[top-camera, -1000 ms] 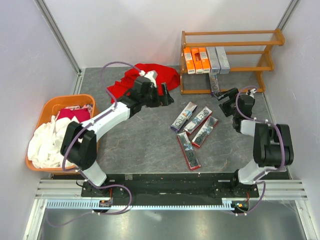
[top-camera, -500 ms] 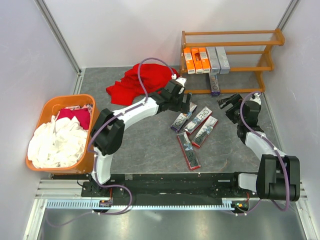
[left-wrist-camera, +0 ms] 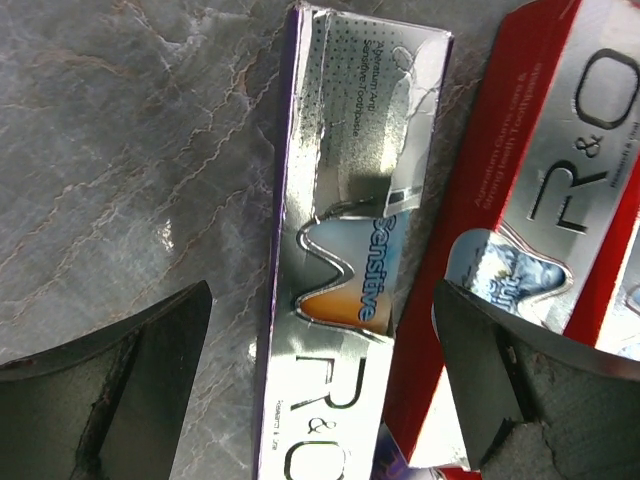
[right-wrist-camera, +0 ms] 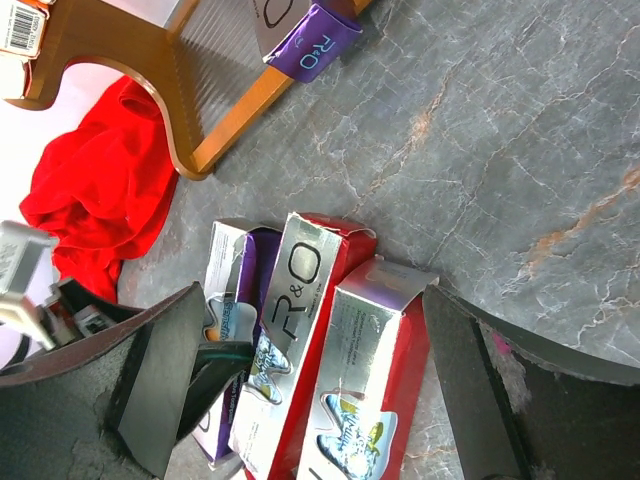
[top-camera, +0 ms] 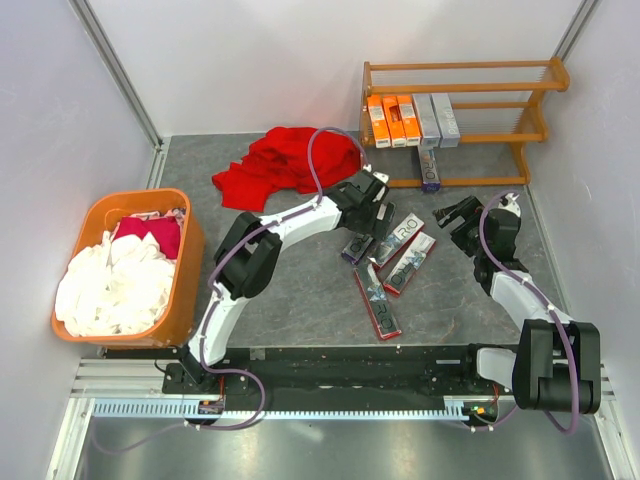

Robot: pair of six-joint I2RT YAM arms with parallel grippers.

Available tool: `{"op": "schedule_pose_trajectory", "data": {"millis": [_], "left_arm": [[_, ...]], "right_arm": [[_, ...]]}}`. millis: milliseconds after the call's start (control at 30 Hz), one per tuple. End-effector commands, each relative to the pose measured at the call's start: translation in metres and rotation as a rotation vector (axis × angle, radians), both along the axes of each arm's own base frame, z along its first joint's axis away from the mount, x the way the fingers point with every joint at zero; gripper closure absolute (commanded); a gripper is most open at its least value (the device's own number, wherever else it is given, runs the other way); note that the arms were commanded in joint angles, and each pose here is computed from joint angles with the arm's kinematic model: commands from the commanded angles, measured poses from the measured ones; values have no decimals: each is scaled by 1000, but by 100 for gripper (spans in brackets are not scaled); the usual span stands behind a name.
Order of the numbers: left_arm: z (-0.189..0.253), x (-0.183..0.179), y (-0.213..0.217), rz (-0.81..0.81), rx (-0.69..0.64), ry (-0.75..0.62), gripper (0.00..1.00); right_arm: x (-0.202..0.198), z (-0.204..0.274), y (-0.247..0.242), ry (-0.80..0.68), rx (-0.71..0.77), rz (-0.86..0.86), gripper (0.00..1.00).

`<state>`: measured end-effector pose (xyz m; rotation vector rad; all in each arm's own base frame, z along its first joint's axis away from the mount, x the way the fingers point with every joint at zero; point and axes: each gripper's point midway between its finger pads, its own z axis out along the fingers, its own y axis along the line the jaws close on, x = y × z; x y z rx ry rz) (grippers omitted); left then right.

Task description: Place and organize the toothpastes onto the shelf

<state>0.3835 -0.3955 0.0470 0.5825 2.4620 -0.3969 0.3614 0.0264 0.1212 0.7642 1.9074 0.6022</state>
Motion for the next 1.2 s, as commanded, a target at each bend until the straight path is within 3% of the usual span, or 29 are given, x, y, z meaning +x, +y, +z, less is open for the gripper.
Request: {"op": "schedule_pose_trajectory", "data": {"millis": [0,367,400,433,467,800,1167], "left_arm": [[7,9,-14,-46,9,-33,2],[-18,15,-11,-4,127,-40,12],[-17,16,-12,1,127,-42,16],[-17,17,-11,6,131,-45,31],[-16,17,-10,8,133,-44,34],[26,24,1,73,92,-94,37],[107,32,31,159,-151,-124,44]], "right_arm": [[0,2,4,-16,-11,25,2],[1,0,7,-15,-10,43,2],[1,1,8,-15,-12,47,2],[1,1,8,-15,-13,47,2],[1,1,9,-14,-14,53,2],[3,6,31,-18,-37,108,2],[7,25,63,-54,-38,173,2]]}}
